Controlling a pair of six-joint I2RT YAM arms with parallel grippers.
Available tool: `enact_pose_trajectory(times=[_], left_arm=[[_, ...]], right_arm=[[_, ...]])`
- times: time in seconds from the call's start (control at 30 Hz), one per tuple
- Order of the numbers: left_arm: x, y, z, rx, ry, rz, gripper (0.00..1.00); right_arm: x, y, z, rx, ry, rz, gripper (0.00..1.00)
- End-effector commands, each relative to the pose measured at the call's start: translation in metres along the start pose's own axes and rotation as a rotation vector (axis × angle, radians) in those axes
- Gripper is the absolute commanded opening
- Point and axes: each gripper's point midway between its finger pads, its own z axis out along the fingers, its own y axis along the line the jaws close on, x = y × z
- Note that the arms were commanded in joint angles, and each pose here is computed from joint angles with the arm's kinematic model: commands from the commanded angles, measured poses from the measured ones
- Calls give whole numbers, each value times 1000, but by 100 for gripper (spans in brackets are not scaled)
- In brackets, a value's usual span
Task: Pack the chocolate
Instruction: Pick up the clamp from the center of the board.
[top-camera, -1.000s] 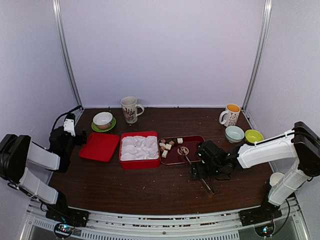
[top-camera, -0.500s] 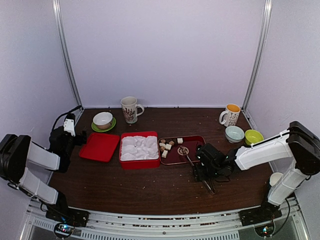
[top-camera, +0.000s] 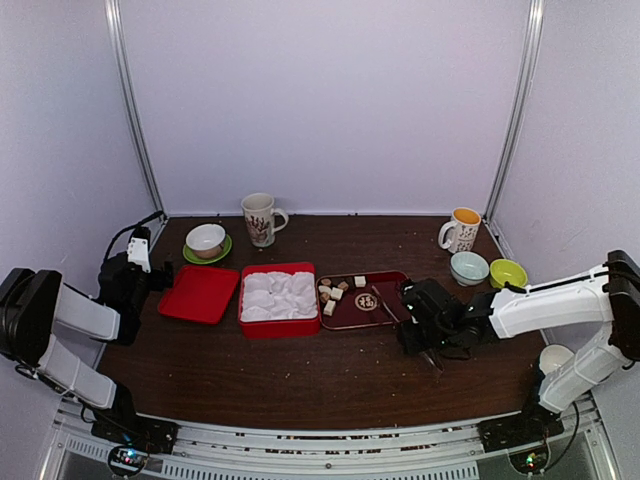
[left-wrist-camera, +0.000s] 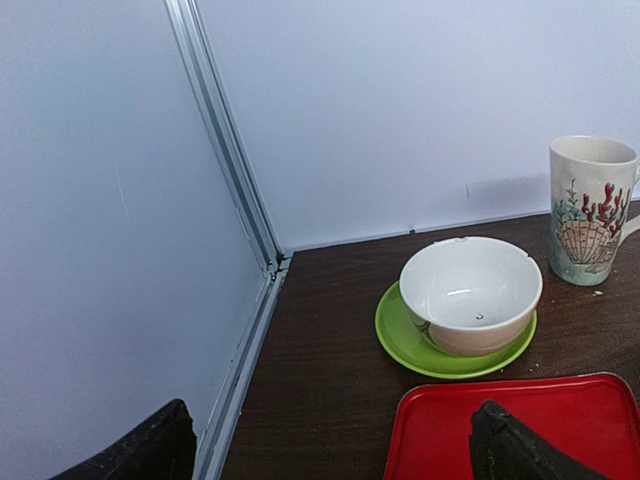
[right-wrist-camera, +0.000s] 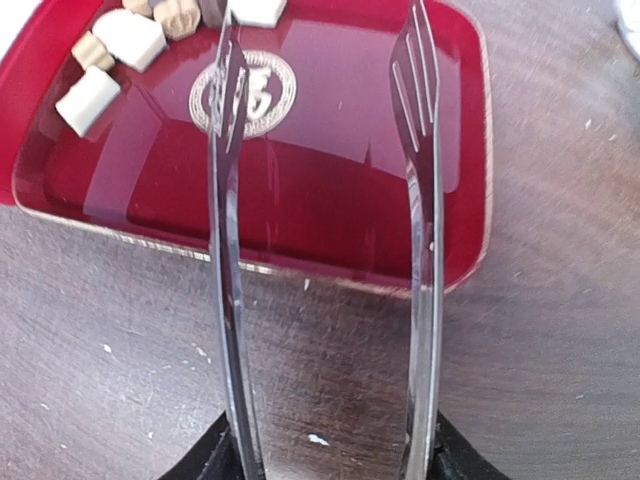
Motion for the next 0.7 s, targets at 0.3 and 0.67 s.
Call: enact_pose_trajectory(times=[0.3, 0.67], left_arm=[[-9, 3, -2, -7, -44, 7, 98], [-9, 3, -2, -7, -44, 7, 98]], right_arm=[[-64, -17, -43, 34, -64, -24, 51], [-76, -14, -53, 8, -86, -40, 49]])
